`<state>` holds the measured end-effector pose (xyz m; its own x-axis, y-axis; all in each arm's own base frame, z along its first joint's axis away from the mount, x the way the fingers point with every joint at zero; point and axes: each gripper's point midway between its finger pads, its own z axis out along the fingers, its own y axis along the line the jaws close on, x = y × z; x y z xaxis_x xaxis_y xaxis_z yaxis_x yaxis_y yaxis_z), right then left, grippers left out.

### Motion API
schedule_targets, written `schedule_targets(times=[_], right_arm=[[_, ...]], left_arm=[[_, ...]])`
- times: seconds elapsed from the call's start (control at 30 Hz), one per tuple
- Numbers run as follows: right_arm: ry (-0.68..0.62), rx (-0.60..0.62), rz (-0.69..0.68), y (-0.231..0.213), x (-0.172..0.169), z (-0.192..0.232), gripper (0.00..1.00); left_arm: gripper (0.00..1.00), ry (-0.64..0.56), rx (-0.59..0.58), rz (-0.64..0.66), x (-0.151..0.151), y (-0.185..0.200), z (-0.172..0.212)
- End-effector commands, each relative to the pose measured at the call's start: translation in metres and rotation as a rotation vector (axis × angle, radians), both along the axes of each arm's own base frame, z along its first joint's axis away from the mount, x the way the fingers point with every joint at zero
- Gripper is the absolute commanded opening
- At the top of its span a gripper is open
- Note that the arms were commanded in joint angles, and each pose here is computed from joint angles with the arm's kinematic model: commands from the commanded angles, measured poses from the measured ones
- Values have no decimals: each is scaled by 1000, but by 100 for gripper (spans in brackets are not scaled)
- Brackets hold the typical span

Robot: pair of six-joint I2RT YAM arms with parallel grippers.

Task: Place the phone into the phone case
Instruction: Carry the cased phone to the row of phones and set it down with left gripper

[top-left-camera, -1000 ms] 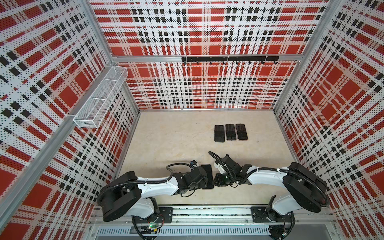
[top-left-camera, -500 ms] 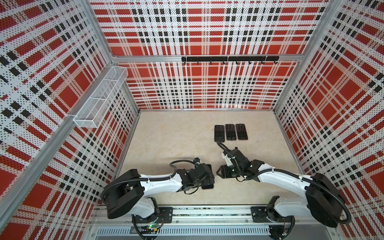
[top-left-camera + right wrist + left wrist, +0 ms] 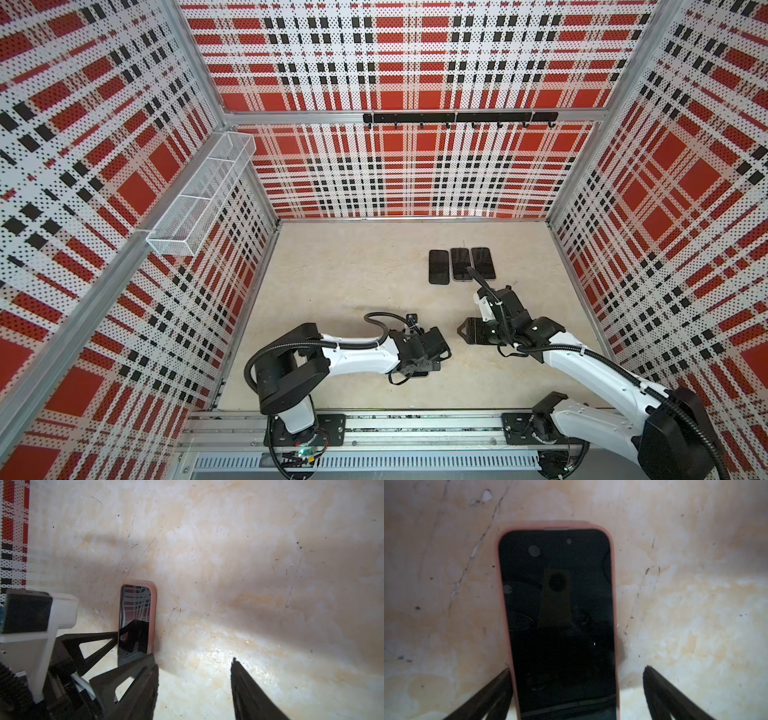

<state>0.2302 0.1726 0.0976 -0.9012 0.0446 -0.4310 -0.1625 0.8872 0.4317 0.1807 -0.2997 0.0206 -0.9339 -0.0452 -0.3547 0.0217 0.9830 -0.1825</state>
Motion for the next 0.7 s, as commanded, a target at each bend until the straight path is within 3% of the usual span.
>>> schedule_targets(times=[0.0,0.13,0.3,0.43,0.53,0.67], right_arm=[[-13,-20,3,-8,-3,1,58],[-23,-23,-23,-15,-1,6,58],[-61,-49,-32,-27,3,16,59],[-78,-59,-50,-35,8,21,58],[-100,-57,-63,-39,15,30,58],[-126,-66,-72,-43,22,38,58]], left_arm=[[98,76,134,-10,-15,25,-35],[99,84,153,-20,-17,26,-40],[86,76,165,-46,-14,21,-42],[81,63,162,-59,-6,17,-38],[79,33,167,-57,12,18,-28],[76,-50,164,-47,59,17,-3]])
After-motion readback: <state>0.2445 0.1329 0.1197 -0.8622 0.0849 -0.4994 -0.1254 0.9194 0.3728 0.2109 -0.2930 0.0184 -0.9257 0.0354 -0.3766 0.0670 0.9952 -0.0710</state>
